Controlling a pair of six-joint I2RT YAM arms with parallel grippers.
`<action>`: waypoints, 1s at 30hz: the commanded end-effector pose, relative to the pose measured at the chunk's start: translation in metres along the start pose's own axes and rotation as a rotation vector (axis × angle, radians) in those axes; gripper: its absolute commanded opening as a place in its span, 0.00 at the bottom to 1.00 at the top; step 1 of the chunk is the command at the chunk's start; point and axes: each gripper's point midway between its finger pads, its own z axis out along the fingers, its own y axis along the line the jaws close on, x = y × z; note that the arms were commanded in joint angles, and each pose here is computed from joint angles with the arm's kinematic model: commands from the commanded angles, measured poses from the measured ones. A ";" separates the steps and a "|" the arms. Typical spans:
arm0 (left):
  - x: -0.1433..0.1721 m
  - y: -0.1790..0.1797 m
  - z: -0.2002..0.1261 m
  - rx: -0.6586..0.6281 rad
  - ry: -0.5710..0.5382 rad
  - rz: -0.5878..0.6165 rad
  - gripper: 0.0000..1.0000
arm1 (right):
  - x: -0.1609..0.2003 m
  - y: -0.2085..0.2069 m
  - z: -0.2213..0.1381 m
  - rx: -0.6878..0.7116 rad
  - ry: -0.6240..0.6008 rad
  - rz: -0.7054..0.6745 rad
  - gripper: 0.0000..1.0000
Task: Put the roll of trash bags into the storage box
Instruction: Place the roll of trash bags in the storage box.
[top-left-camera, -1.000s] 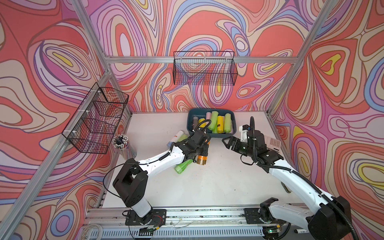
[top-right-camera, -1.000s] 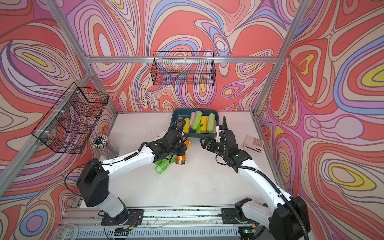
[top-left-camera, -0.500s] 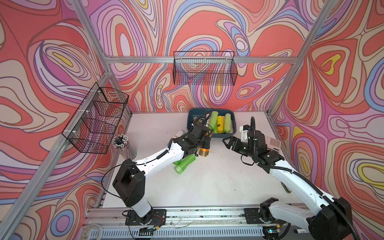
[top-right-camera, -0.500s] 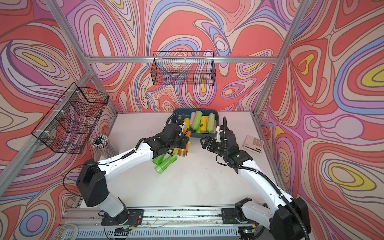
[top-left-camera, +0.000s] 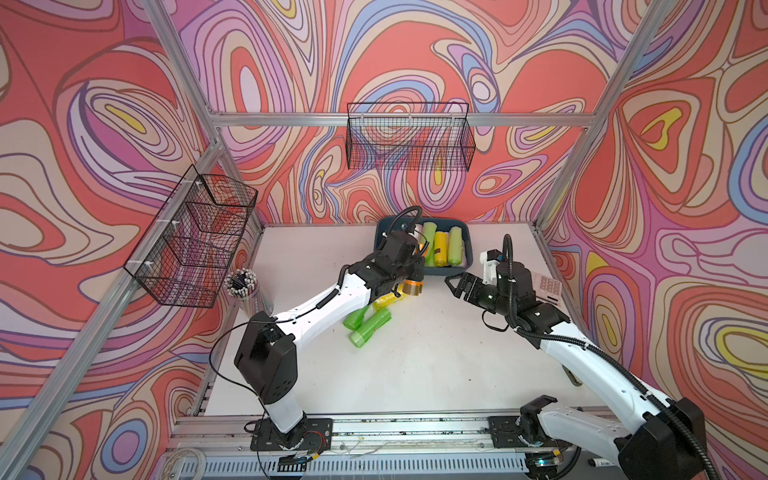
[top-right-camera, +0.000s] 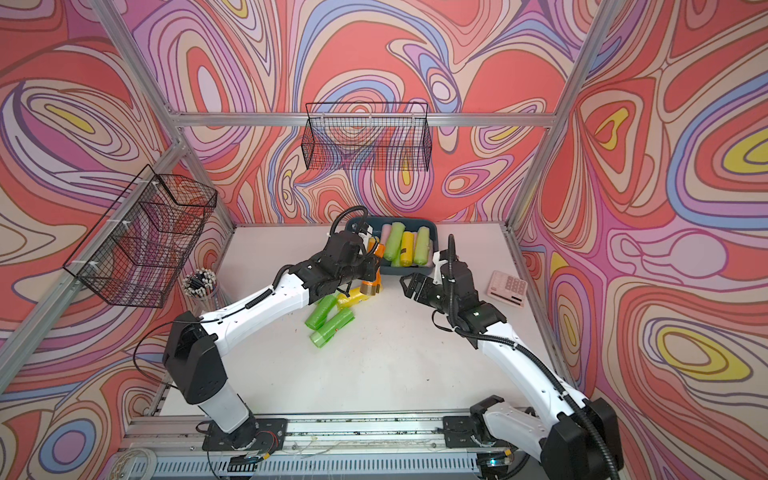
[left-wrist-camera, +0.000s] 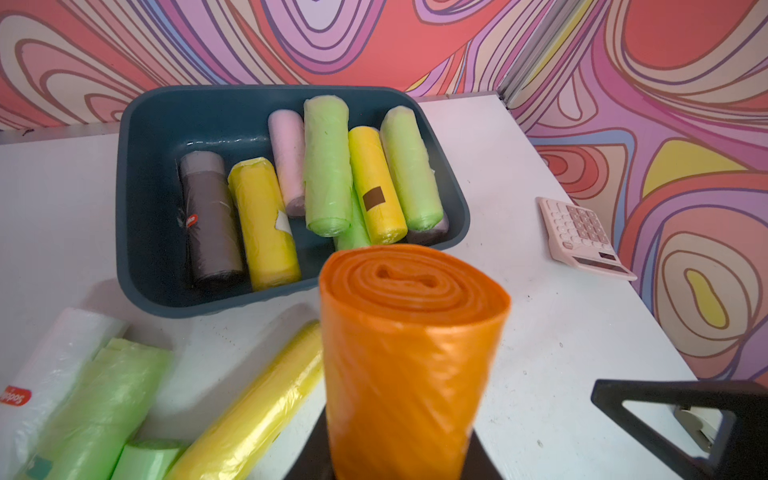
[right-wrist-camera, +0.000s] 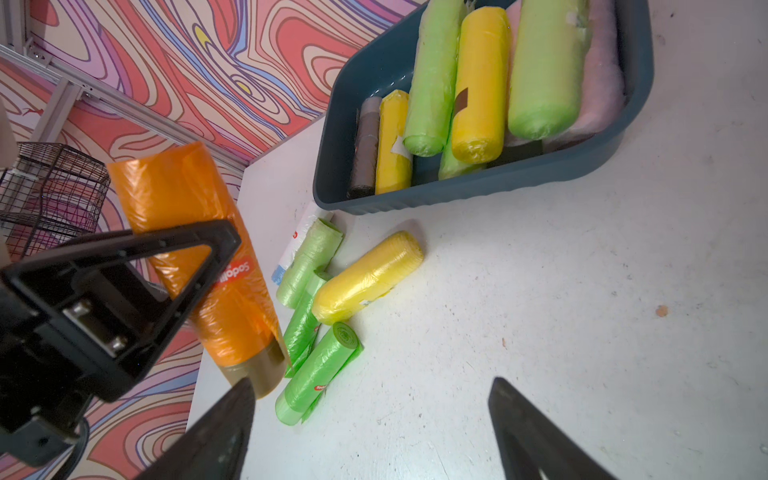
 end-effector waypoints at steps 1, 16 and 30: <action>-0.020 -0.007 0.006 0.032 -0.045 0.005 0.27 | 0.001 0.003 -0.001 -0.022 -0.011 0.001 0.90; -0.040 0.006 0.049 0.017 -0.067 0.003 0.26 | 0.002 -0.001 0.008 -0.047 -0.048 0.005 0.90; -0.054 0.027 0.090 -0.042 -0.069 0.031 0.26 | 0.004 -0.007 0.020 -0.025 -0.028 0.017 0.90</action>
